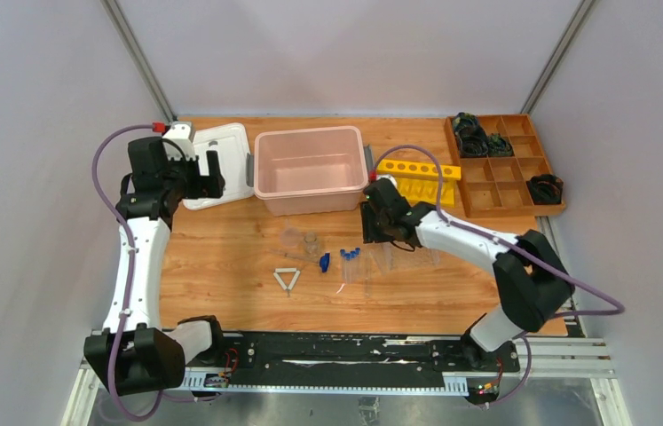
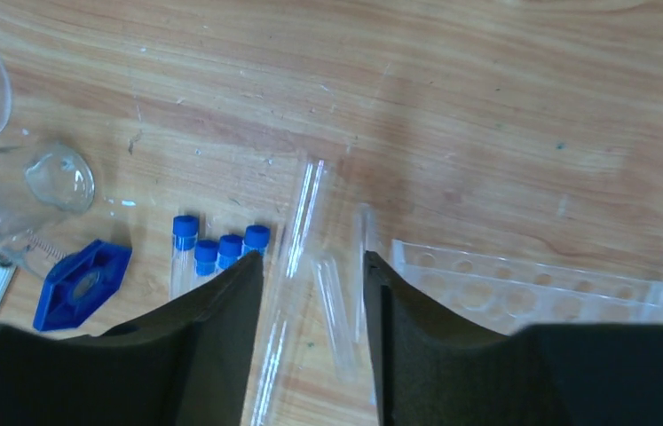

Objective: Organize the chemistry lab equipment

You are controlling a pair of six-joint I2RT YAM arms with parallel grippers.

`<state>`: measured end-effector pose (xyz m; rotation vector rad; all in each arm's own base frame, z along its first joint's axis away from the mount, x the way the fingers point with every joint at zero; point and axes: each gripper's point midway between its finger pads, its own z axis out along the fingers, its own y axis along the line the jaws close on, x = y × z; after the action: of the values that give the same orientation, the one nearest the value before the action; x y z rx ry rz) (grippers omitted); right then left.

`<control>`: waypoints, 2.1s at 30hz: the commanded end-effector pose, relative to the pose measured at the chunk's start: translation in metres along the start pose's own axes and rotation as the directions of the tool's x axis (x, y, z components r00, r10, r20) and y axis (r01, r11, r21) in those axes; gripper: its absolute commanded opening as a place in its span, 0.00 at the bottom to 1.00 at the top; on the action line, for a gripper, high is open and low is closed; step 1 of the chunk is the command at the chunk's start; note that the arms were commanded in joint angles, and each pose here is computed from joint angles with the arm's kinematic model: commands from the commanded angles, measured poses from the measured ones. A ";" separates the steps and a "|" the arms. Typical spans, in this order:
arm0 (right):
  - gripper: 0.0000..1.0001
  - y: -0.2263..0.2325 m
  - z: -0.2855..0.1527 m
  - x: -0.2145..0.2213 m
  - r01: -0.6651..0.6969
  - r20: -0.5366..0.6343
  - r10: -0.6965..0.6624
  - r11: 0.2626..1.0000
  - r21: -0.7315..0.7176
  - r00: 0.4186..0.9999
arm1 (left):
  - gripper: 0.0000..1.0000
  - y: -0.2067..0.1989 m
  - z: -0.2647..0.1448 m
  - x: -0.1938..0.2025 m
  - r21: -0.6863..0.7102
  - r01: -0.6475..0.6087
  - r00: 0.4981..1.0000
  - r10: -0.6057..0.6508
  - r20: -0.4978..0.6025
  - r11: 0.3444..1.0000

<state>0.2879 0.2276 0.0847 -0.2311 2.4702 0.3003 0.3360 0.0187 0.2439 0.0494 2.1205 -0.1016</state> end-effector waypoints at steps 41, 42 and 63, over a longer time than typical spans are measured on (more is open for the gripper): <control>0.54 0.003 0.039 0.016 -0.051 0.041 0.046 0.990 0.133 0.998 | 1.00 -0.036 -0.040 -0.006 0.171 -0.022 0.999 0.026 -0.020 0.985; 0.52 0.003 0.038 0.016 -0.048 0.044 0.043 0.990 0.133 0.998 | 1.00 -0.036 -0.041 -0.006 0.169 -0.024 0.999 0.028 -0.019 0.985; 0.35 0.001 0.056 0.040 -0.054 0.035 0.048 0.978 0.202 0.998 | 1.00 -0.049 -0.057 -0.019 0.226 -0.045 0.999 0.038 0.035 0.973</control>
<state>0.2914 0.2485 0.0260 -0.1186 2.4703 0.1339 0.2964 -0.0208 0.2742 0.2029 2.1164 -0.3044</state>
